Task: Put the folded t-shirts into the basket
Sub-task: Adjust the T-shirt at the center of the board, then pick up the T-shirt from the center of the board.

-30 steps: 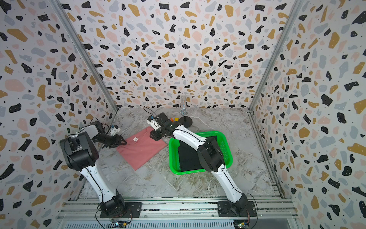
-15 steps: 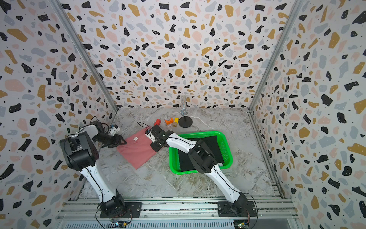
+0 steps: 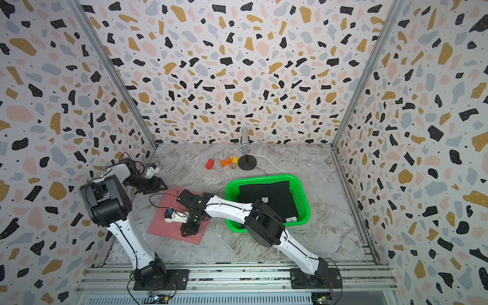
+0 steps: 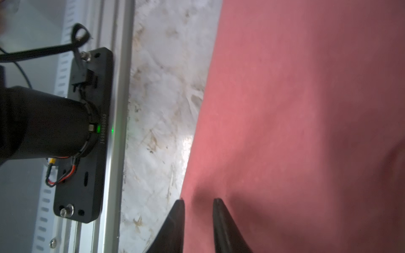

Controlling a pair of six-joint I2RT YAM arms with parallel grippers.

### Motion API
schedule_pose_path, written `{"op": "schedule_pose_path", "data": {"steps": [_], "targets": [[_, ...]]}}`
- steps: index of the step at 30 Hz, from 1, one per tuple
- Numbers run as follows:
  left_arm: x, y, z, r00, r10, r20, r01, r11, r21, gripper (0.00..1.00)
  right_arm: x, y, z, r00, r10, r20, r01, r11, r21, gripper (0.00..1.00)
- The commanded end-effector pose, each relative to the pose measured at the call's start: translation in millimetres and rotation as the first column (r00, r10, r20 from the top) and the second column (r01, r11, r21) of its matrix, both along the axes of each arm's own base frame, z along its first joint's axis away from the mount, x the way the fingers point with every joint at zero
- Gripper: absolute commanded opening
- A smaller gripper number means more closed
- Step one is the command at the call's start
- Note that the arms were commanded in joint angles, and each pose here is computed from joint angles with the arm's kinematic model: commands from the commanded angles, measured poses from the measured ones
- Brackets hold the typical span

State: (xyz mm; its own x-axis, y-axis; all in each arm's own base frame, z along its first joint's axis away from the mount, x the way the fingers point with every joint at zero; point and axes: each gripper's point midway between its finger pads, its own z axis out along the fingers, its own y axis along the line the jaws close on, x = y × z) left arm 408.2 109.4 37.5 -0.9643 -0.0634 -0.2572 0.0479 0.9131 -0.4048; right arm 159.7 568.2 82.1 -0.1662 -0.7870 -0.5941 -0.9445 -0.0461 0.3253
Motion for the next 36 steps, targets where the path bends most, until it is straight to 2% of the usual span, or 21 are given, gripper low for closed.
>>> {"op": "schedule_pose_path", "data": {"steps": [1, 5, 8, 9, 14, 15, 16, 17, 22, 29, 33, 36], "targets": [[-4.1, -8.5, 1.5, 0.999, -0.052, -0.007, 0.051, 0.998, -0.029, 0.63, 83.5, -10.6, 63.9, 0.976, -0.219, 0.011, 0.216, 0.97, 0.11, 0.39], [-5.3, -11.7, 11.1, 0.996, -0.086, 0.016, 0.087, 0.996, -0.037, 0.68, 144.4, -40.7, 82.3, 0.925, -0.378, 0.048, 0.369, 0.92, 0.136, 0.45], [-5.9, -16.0, 25.0, 0.993, -0.113, 0.045, 0.115, 0.992, -0.049, 0.76, 163.6, -67.8, 80.6, 0.897, -0.438, 0.058, 0.432, 0.896, 0.1, 0.53], [-7.0, -17.5, 29.1, 0.991, -0.123, 0.054, 0.126, 0.991, -0.051, 0.82, 168.1, -77.1, 77.1, 0.888, -0.455, 0.06, 0.45, 0.889, 0.079, 0.57], [-19.0, -24.8, 36.3, 0.977, -0.199, 0.073, 0.203, 0.978, -0.047, 0.93, 160.7, -108.1, 41.0, 0.907, -0.412, 0.086, 0.416, 0.908, -0.045, 0.65], [-22.7, -24.9, 33.2, 0.975, -0.211, 0.062, 0.214, 0.976, -0.046, 0.94, 157.6, -110.5, 36.6, 0.914, -0.399, 0.073, 0.403, 0.913, -0.061, 0.69], [-26.3, -25.6, 30.7, 0.972, -0.228, 0.052, 0.23, 0.972, -0.045, 0.94, 155.7, -112.3, 32.1, 0.918, -0.393, 0.054, 0.396, 0.915, -0.076, 0.78], [-29.6, -25.5, 26.5, 0.97, -0.241, 0.039, 0.243, 0.969, -0.045, 0.94, 155.0, -112.6, 29.2, 0.921, -0.388, 0.038, 0.39, 0.917, -0.082, 0.81], [-42.1, -23.8, 10.0, 0.963, -0.268, -0.027, 0.267, 0.963, -0.039, 0.95, 154.6, -110.8, 1.1, 0.935, -0.355, 0.009, 0.352, 0.925, -0.143, 0.82], [-48.9, -20.0, 2.6, 0.962, -0.266, -0.061, 0.266, 0.964, -0.014, 0.95, 151.3, -125.9, -25.1, 0.945, -0.327, 0.018, 0.319, 0.907, -0.274, 0.81], [-50.0, -21.7, 1.3, 0.965, -0.255, -0.067, 0.254, 0.967, -0.024, 0.95, 146.2, -143.9, -26.7, 0.947, -0.317, 0.048, 0.314, 0.889, -0.334, 0.8], [-50.4, -26.4, 2.2, 0.965, -0.256, -0.065, 0.254, 0.967, -0.037, 0.95, 140.2, -144.1, -18.8, 0.948, -0.317, 0.018, 0.306, 0.899, -0.313, 0.8]]}}
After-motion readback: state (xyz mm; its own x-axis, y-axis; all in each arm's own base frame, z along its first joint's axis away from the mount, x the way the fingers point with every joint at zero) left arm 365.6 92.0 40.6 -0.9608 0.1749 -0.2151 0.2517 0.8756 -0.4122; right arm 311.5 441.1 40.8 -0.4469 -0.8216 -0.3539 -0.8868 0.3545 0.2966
